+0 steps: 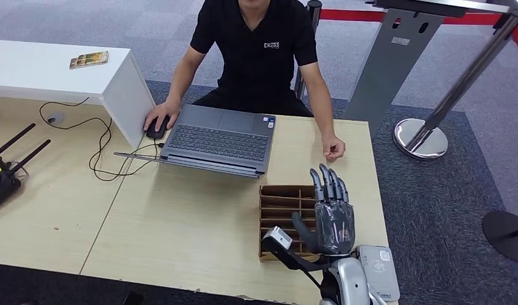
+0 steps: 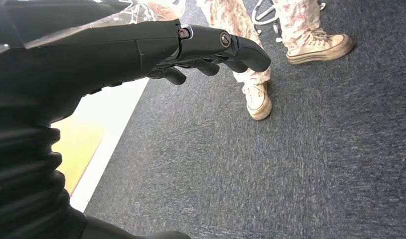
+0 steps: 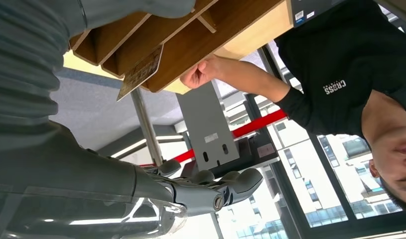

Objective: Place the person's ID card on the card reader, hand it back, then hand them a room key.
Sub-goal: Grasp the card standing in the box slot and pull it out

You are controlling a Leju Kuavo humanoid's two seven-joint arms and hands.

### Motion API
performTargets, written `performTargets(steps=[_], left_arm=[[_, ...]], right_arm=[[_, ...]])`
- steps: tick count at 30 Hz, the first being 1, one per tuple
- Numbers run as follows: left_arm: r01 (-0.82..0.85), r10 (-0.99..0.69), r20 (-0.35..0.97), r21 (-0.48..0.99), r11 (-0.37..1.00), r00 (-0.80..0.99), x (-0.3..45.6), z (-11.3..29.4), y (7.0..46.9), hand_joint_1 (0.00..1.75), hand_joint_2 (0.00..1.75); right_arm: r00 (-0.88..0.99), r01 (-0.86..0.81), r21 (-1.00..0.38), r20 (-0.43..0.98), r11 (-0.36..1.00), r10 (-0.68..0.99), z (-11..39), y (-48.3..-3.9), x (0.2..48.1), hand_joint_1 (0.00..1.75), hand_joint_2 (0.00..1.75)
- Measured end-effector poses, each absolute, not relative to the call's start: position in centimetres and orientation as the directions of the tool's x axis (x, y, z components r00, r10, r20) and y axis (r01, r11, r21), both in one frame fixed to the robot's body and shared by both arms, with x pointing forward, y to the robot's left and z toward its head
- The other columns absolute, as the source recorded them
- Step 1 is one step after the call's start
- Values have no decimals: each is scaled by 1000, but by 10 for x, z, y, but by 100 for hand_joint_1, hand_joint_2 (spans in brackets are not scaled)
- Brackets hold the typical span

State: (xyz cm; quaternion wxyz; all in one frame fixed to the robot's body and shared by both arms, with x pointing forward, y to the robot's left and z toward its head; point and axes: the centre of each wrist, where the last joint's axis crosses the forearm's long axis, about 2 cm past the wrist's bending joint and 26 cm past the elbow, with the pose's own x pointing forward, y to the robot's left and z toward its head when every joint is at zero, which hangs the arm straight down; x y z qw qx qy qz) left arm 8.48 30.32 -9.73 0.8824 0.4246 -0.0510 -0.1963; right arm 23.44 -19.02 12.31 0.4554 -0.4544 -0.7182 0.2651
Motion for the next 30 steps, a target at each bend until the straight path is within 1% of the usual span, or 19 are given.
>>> performTargets(steps=[6,8,13,17,26,30], left_arm=[[305,-392,-77,769,562,917,85,-97,303,0,175],[305,-393,-77,769,562,916,85,-97,303,0,175],[307,-396,-77,769,561,915,85,-97,302,0,175],[307,-396,-77,769,561,915,85,-97,302,0,175],[306,-393,-77,768,563,916,84,-97,302,0,175],[306,-393,-77,768,563,916,84,-97,303,0,175]], right_arm=[[-166,417,-795,410,441,897,123,-192,235,39,175],[-164,418,-795,409,439,898,123,-192,235,38,175],[-161,421,-796,407,435,899,123,-193,236,49,175],[-160,422,-796,406,434,900,123,-193,236,45,175],[-103,420,-806,414,416,905,120,-198,236,55,175],[-77,417,-812,415,407,907,118,-201,236,53,175]])
